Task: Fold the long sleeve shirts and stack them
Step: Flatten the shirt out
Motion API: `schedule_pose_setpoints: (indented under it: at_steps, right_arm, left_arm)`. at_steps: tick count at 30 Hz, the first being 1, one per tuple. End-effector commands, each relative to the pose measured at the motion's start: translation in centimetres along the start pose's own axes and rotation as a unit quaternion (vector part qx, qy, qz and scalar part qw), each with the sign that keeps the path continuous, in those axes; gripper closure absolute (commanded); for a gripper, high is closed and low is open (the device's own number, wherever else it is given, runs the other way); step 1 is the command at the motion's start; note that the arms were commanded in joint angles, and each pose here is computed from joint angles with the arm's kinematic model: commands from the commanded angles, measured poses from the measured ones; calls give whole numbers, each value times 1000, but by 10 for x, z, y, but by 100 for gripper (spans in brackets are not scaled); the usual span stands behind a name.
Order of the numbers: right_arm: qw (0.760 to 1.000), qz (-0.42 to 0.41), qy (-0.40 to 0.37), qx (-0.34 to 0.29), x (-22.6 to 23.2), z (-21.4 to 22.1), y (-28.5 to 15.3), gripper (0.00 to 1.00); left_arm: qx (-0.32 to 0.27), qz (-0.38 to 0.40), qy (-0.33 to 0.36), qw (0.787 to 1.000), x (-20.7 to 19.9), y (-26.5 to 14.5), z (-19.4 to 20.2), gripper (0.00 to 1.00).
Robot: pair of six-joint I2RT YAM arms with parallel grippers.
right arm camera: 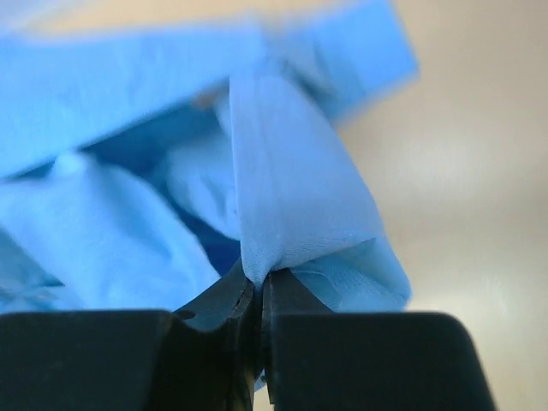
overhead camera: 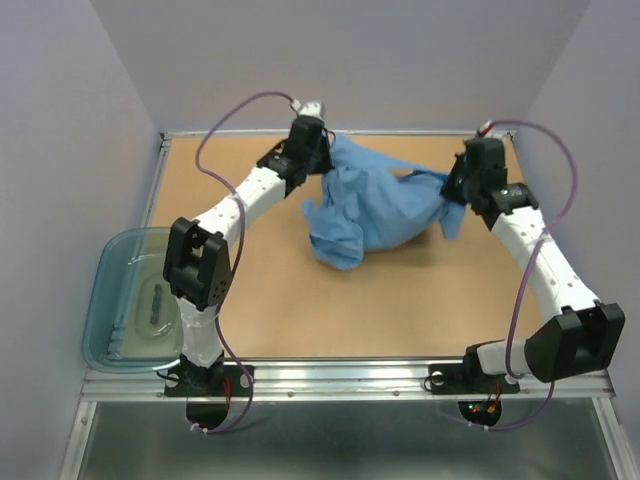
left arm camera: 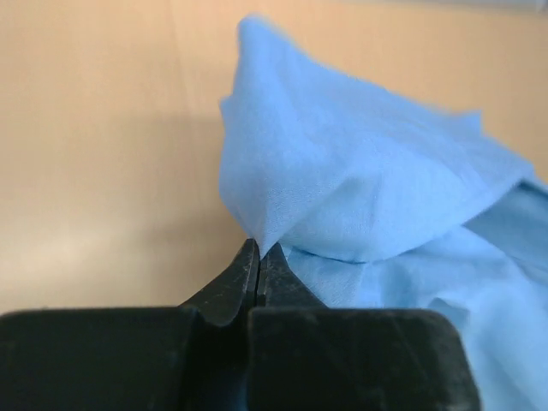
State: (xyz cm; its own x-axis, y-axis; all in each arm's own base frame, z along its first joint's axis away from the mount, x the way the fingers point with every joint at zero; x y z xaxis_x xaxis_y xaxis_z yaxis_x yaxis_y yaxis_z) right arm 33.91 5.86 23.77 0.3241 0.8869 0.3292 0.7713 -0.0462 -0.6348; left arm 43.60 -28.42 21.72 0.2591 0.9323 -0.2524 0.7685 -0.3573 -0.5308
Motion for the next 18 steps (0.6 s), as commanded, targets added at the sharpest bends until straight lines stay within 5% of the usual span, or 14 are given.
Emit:
schedule_pose_setpoints:
  at_steps: [1,5,7,11,15,18]
  right_arm:
    - [977,-49,18,-208,37,-128,-81,99]
    - [961,-90,30,-258,47,-156,-128,96]
    - [964,-86,30,-251,42,-146,-125,90]
    - [976,-74,26,-202,17,-95,-109,58]
    - [990,-76,27,-117,-7,-24,-81,39]
    - [992,-103,23,-65,-16,15,-77,25]
  left_arm:
    - [-208,-16,-24,978,14,-113,-152,100]
    - [-254,-14,-57,965,16,-170,-168,100]
    - [-228,-19,-71,971,25,-162,-136,100]
    - [-205,12,-119,971,34,-168,-70,70]
    - [-135,40,-134,981,46,-177,29,34]
    - [-106,54,-130,984,45,-196,59,10]
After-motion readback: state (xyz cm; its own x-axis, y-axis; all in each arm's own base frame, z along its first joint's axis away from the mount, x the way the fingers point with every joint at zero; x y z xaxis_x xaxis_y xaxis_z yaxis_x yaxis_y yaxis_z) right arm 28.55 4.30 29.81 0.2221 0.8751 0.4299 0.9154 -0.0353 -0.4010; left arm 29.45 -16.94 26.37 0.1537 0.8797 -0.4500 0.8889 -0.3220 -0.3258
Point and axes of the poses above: each gripper's point midway between its finger pads, its own y axis out along the fingers, its own x axis along the line the jaws close on, z = x × y, the point moved 4 cm from there along -y, back along the fingers, and after that the axes turned 6 degrees about y, right-handed, at the moved point
